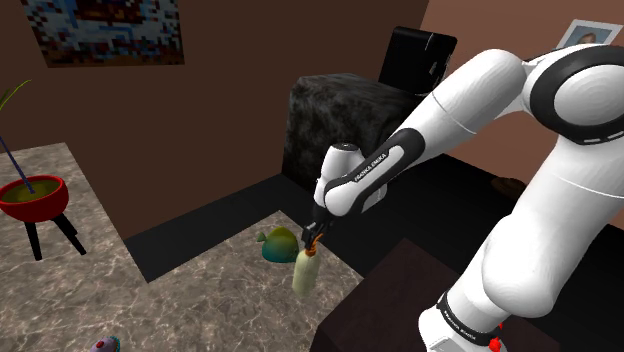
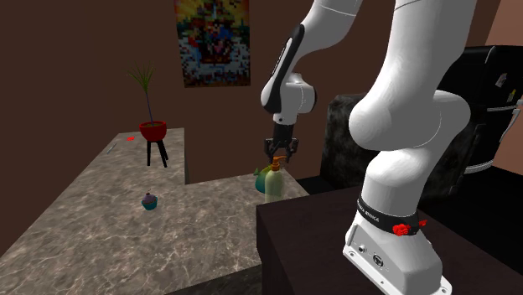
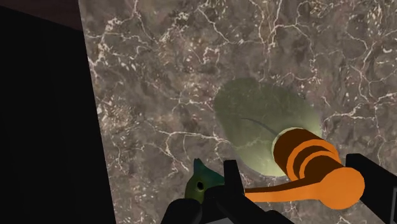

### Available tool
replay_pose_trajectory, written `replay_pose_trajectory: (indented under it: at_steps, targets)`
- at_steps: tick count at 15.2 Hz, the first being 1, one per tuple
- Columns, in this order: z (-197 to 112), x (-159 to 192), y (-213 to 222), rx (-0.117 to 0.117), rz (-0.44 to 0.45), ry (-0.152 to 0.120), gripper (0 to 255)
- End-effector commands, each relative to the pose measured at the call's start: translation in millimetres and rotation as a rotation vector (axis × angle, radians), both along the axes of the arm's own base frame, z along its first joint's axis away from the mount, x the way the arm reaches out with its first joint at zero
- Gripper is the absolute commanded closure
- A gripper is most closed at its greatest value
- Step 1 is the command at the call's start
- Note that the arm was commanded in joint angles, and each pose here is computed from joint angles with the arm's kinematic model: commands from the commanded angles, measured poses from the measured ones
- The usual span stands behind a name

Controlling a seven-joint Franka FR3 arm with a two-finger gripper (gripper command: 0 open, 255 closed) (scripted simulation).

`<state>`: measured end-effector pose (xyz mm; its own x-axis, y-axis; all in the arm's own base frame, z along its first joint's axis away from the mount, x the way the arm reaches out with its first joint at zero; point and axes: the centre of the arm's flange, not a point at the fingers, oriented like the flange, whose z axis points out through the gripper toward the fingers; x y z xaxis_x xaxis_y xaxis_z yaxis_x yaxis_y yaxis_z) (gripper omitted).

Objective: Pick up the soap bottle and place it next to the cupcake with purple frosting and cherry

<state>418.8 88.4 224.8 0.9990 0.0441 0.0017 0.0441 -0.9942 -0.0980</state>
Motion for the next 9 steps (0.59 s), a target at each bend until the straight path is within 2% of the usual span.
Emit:
replay_pose_trajectory:
  at_steps: [1,9]
  targets:
    - [10,0,-1,0.0,0.0,0.0,255]
    - [52,0,-1,0.0,0.0,0.0,255]
